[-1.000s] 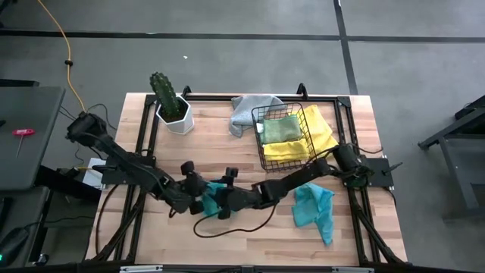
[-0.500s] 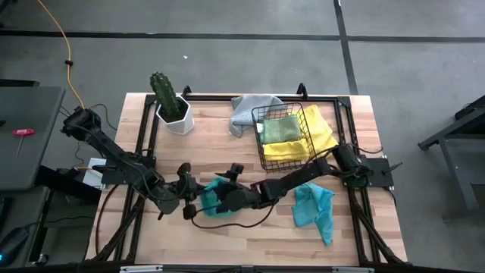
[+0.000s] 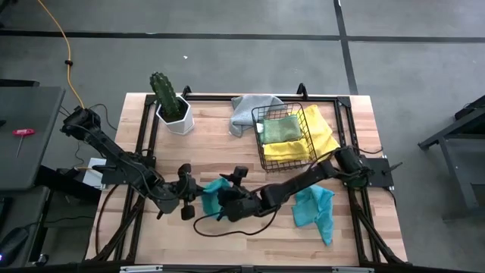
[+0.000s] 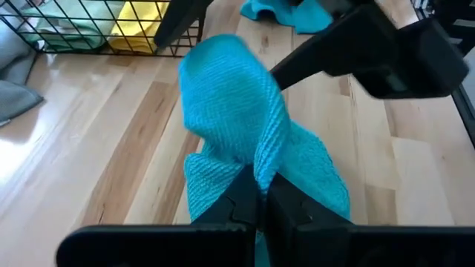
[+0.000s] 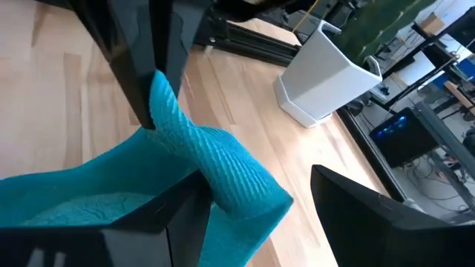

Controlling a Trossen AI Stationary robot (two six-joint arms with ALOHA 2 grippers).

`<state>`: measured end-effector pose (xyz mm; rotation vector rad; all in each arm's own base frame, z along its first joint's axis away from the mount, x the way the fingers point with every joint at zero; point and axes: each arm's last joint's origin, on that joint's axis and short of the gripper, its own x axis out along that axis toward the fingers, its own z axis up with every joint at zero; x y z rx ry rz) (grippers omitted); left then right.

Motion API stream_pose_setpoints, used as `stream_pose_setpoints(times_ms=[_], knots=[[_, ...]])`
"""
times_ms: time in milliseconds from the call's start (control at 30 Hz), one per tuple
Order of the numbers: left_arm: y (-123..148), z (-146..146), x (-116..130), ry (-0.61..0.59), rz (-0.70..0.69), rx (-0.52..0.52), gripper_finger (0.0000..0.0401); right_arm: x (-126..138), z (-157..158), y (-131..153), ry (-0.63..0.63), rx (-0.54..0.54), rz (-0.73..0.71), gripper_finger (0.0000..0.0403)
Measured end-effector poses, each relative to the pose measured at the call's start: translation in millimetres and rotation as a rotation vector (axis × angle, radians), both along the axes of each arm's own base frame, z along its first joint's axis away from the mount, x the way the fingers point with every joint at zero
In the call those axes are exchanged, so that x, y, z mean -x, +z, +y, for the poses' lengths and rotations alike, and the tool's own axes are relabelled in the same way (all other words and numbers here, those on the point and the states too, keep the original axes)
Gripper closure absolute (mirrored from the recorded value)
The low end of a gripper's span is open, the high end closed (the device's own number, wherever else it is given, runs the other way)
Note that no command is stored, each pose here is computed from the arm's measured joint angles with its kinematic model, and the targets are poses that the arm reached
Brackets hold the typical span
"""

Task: Fold microfiber towels
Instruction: Fold the top blue microfiber towel

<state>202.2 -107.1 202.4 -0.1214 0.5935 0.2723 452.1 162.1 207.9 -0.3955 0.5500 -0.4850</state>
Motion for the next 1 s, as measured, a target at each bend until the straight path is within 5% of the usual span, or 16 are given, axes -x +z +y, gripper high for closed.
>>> stream_pose_setpoints(times_ms=[500, 800, 1000], knots=[[-2.0, 0.4, 1.7, -0.006, 0.026, -0.01, 0.0401, 6.7, 23.1, 27.0, -0.001, 0.045, 0.007, 0.0182], [-1.6, 0.2, 1.4, -0.007, 0.022, -0.007, 0.0401, 0.0, 7.9, 20.9, 0.072, -0.149, 0.057, 0.0182], [-1.7, 0.0, 1.4, -0.012, 0.025, -0.003, 0.0401, -0.3, 3.0, 19.0, 0.055, -0.165, 0.071, 0.019]])
